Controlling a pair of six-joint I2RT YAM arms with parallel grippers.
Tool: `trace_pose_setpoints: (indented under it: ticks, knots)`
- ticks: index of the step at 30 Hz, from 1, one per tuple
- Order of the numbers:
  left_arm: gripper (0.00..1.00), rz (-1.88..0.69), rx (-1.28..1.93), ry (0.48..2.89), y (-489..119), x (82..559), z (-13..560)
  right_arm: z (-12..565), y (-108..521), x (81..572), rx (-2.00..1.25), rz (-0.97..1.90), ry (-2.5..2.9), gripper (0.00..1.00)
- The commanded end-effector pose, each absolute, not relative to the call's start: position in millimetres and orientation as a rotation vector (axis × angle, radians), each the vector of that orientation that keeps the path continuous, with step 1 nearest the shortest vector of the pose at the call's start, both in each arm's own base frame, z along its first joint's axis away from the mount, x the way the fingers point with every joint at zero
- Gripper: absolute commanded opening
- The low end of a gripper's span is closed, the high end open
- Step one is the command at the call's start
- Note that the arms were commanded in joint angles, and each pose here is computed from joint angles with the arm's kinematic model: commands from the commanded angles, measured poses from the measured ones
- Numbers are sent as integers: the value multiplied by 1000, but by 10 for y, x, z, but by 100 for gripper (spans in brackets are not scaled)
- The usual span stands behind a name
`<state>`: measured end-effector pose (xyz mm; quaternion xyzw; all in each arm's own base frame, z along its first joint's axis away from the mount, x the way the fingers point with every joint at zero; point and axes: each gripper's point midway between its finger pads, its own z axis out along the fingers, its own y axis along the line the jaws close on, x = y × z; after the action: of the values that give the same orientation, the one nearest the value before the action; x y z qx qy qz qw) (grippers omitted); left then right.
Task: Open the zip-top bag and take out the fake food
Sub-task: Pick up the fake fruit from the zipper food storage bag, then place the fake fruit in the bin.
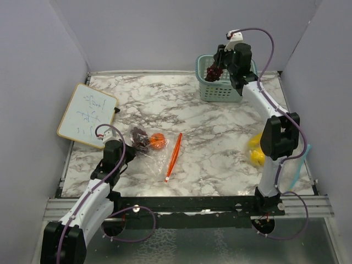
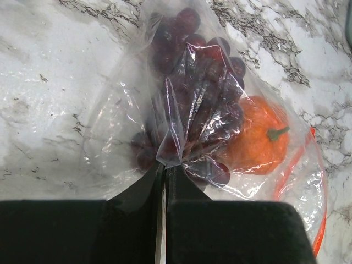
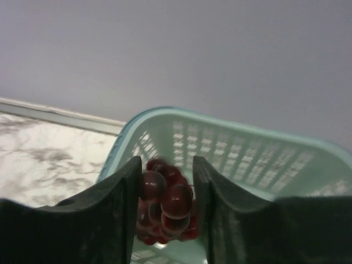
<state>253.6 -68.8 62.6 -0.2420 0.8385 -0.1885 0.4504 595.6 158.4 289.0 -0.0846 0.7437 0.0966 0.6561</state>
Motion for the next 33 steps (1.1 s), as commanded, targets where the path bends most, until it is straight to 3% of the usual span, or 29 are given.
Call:
trace_pose_setpoints:
  ticks: [1,3,8,13,18,23,33]
  knots:
    - [0,-420,-611,2083,-621,2513,561,3159,1614,6057,-238,219,1656,59]
    - [0,-422,-612,2075,-617,2513,570,3085,1640,5969,-243,250,1660,66]
    - [0,-419,-609,2073,-612,2512,584,3164,1704,5330,-277,389,1611,66]
    - [0,-435,-608,2072,-638,2525,552,2987,1858,4421,-331,623,1580,58]
    - [0,-438,-618,2083,-643,2515,496,2173,2062,3681,-327,808,1694,42]
    - [0,-470,-629,2063,-669,2514,521,1414,2487,3025,-369,873,1839,40]
    - [0,-502,-646,2048,-694,2499,515,810,3081,2316,-472,1000,1963,25]
